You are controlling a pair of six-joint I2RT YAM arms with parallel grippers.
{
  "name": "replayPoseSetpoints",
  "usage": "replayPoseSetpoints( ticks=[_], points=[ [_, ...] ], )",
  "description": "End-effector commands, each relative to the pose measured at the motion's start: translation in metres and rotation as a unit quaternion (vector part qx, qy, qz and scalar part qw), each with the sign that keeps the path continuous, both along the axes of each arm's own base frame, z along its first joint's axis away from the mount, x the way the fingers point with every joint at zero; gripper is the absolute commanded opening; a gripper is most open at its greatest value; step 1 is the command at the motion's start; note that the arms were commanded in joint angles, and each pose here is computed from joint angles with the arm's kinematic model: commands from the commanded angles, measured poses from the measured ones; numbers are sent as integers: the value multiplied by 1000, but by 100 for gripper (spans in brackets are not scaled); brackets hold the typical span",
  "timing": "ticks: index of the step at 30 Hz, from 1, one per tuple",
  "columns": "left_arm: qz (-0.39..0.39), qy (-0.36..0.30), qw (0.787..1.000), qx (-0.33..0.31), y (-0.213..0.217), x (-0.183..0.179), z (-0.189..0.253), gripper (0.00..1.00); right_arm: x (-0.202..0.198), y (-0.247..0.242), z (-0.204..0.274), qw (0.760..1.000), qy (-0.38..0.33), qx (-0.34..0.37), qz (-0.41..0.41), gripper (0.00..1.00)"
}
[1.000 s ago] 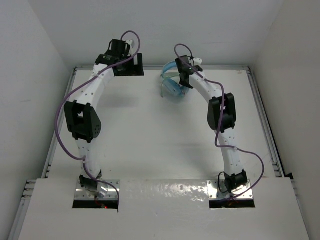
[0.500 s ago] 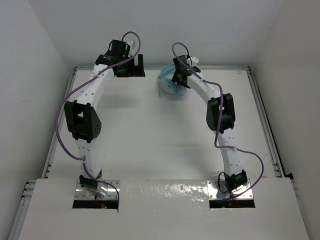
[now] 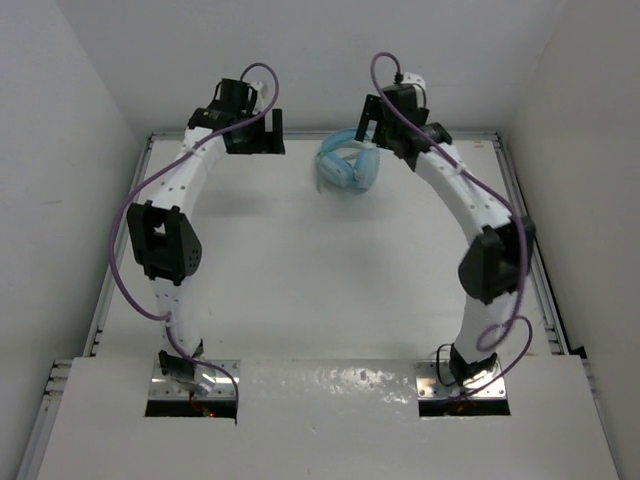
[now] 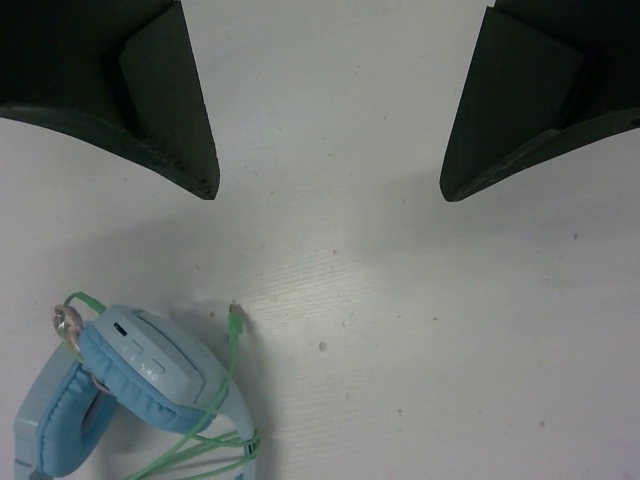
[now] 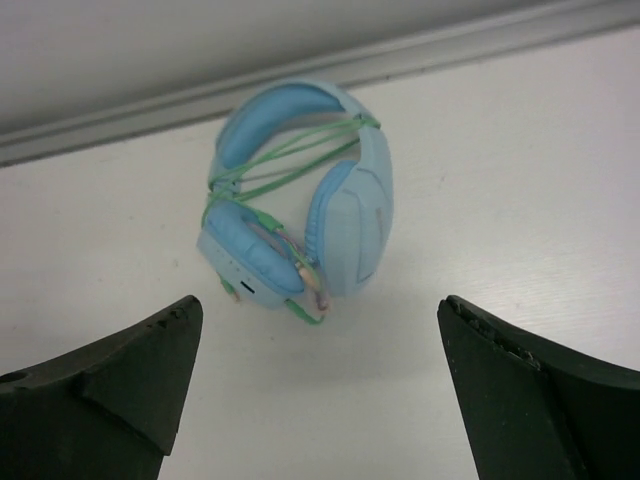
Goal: Wrap the headphones
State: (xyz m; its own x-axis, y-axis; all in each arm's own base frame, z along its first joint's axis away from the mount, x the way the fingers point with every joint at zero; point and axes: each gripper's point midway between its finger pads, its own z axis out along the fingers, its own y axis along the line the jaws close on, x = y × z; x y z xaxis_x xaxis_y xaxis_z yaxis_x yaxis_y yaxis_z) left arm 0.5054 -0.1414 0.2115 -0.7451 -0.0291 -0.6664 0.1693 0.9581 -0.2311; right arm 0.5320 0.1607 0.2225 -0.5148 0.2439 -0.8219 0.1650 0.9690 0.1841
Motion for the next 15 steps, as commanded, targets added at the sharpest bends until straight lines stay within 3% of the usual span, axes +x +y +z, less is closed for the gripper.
replayPoseSetpoints(
  ticks=[1, 2, 4, 5, 6, 8, 9, 11, 15],
  points=[
    [18, -38, 999, 19, 21, 10, 26, 91, -38, -50, 19, 999, 6, -45, 17, 99],
    [23, -41, 999, 25, 28, 9, 28, 91, -54, -65, 34, 999, -3, -33, 13, 99],
    [23, -41, 998, 32, 34, 7, 28, 91, -82, -109, -5, 999, 49, 5, -4, 99],
    [28, -40, 998, 37, 42, 6, 26, 91, -95, -127, 7, 999, 33, 21, -16, 99],
    [33, -35, 998, 42, 48, -1, 22, 91, -115, -161, -25, 995, 69, 41, -53, 99],
    [51, -18, 996, 64, 70, -16, 3, 91, -144, -218, -29, 988, 64, 70, -125, 99],
    [58, -24, 995, 71, 77, -18, -1, 91, -165, -226, -58, 980, 91, 99, -143, 99],
    [68, -7, 994, 89, 96, -37, -18, 91, -192, -247, -74, 974, 80, 124, -174, 99],
    [71, 18, 991, 116, 115, -63, -48, 91, -216, -253, -85, 976, 63, 99, -182, 99]
  ],
)
